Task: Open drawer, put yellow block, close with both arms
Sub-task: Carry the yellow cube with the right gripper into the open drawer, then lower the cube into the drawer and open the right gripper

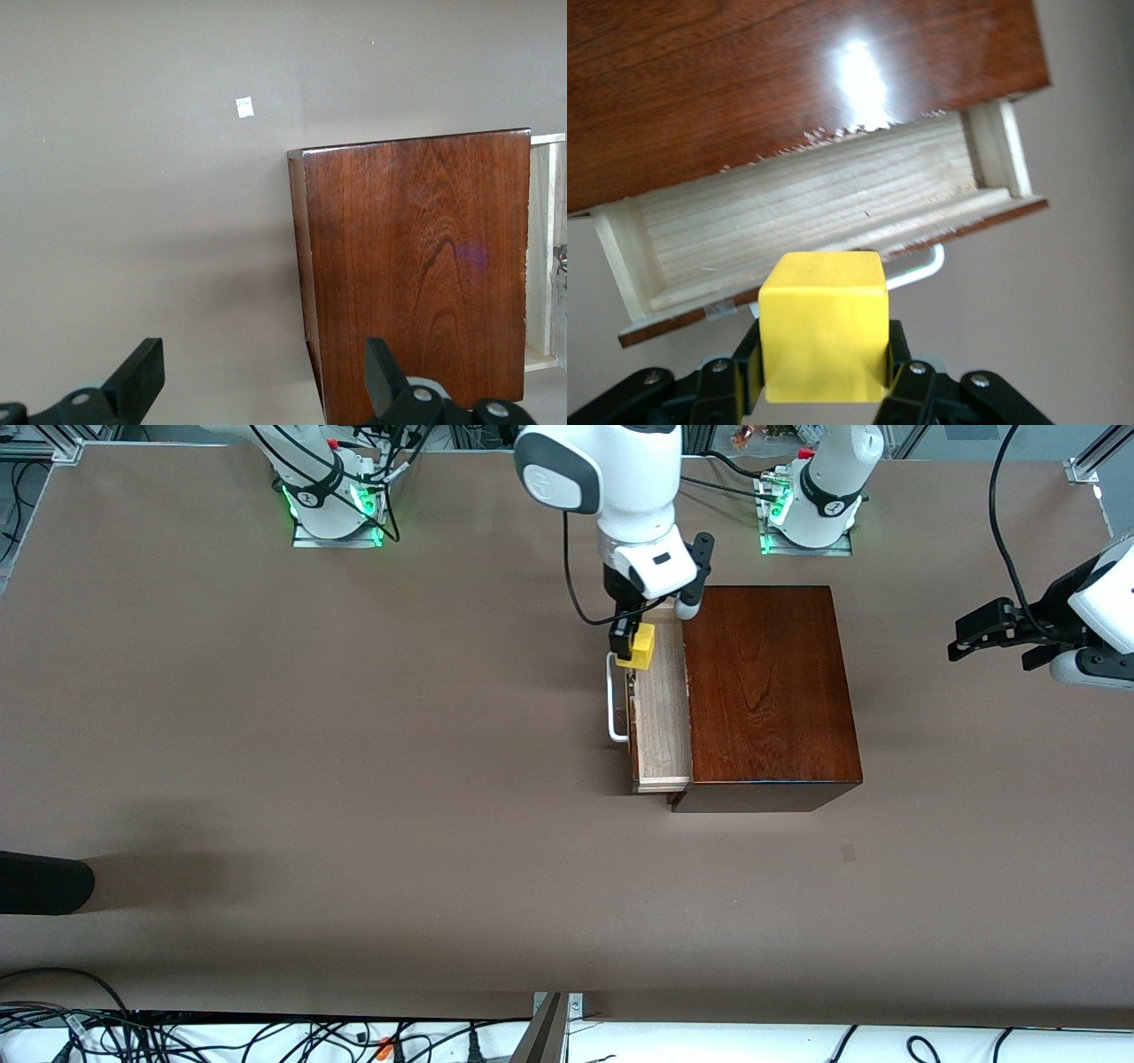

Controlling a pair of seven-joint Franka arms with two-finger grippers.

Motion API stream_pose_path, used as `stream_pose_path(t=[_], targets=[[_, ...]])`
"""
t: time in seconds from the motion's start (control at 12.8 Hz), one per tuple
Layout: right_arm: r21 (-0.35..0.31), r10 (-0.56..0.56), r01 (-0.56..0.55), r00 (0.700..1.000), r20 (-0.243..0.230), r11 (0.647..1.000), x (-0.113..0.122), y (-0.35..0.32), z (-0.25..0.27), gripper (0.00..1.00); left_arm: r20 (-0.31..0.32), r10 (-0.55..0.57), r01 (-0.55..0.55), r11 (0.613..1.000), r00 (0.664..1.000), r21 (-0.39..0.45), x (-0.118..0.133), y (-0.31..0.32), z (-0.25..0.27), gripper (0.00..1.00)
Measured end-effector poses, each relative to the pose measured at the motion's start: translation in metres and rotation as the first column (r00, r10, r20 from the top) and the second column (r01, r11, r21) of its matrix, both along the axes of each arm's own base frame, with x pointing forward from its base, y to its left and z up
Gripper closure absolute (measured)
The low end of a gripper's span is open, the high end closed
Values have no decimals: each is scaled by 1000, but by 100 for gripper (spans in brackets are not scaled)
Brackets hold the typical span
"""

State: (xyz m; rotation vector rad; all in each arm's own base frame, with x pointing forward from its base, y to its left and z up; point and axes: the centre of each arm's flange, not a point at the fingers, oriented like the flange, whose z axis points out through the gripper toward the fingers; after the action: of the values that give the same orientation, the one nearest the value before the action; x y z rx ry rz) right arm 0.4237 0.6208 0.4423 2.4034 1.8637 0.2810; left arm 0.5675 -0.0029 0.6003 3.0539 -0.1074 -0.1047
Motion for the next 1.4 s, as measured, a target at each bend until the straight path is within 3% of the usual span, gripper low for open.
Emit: stream_pose_path(t=[0.62,1.01,1.4], targets=[[7,72,-72,997,29,997,-8,32,-54,44,-2,0,0,1000,1000,0,0,0,0,0],[-50,129,-127,991,39,991,-14,39,-87,44,-4,-1,1,1000,1000,0,0,0,-1,0],[-62,165,-162,985,40,985,-11,38,-92,44,-8,-1,1,1000,1000,0,1,-1,-3,0]])
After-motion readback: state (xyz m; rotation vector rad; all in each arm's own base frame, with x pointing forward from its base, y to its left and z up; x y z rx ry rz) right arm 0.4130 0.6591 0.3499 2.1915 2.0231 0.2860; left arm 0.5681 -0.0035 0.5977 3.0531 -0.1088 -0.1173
